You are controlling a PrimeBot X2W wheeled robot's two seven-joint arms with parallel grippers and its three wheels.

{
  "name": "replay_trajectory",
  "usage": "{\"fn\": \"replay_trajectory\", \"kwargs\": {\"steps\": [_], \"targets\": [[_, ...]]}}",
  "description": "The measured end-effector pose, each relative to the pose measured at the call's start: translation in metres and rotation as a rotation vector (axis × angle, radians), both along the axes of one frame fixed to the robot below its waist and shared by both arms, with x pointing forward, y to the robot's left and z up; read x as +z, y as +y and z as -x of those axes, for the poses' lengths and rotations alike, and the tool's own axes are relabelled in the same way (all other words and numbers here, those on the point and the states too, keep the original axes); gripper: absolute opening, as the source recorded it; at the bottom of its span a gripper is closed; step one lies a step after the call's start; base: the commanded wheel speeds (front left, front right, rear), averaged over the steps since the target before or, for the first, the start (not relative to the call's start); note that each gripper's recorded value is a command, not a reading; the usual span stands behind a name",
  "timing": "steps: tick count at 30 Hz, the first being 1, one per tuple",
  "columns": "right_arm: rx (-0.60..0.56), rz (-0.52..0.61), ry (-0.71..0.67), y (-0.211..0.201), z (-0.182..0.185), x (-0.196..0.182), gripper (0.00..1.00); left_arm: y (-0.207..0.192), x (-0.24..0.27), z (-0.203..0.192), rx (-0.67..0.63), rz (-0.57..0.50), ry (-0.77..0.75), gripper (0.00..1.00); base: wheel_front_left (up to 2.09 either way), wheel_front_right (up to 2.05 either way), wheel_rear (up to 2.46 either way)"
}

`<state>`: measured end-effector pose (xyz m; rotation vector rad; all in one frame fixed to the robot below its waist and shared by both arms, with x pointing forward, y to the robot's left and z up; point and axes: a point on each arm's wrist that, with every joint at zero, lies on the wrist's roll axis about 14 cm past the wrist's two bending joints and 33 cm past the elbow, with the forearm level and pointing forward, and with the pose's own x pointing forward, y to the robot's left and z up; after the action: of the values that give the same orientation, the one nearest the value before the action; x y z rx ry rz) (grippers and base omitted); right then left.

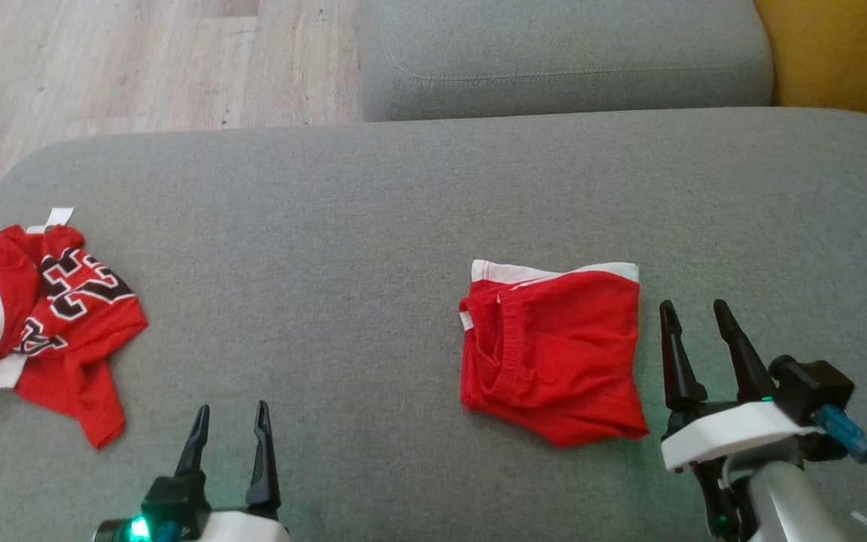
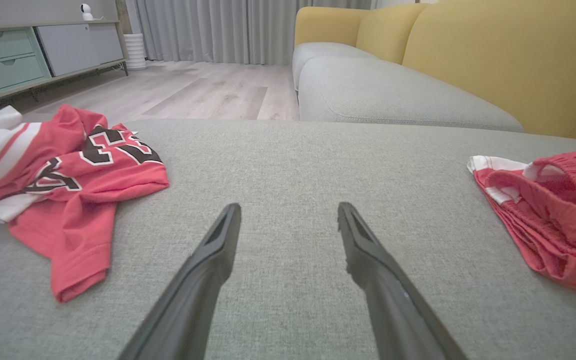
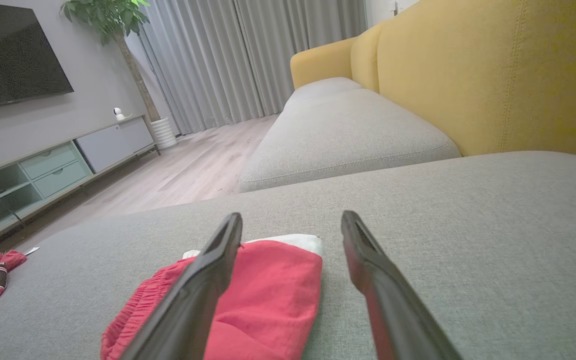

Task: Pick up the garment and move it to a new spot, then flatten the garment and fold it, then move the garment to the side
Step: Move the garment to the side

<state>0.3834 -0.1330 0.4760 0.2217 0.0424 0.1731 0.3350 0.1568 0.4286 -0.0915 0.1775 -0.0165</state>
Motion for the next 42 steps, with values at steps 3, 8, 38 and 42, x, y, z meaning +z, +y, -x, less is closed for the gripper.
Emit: {"fn": "replay_trajectory", "kwargs": {"steps": [3, 8, 38, 42], "targets": [[-0.006, 0.001, 0.011, -0.002, 0.001, -0.003, 1.0, 0.001, 0.003, -0.001, 0.0, -0.006, -0.011, 1.0, 0.0, 0.0, 0.0], [0.001, 0.006, 0.053, 0.0, 0.003, -0.016, 1.0, 0.001, 0.004, -0.001, 0.003, -0.007, -0.014, 1.0, 0.0, 0.0, 0.0], [-0.063, 0.054, 0.293, -0.03, 0.0, -0.08, 0.0, -0.077, -0.005, -0.033, -0.256, 0.036, 0.013, 1.0, 0.0, 0.0, 0.0], [-0.165, 0.052, 0.288, -0.065, 0.018, -0.076, 0.0, -0.133, 0.007, -0.044, -0.416, 0.067, -0.021, 1.0, 0.0, 0.0, 0.0]]}}
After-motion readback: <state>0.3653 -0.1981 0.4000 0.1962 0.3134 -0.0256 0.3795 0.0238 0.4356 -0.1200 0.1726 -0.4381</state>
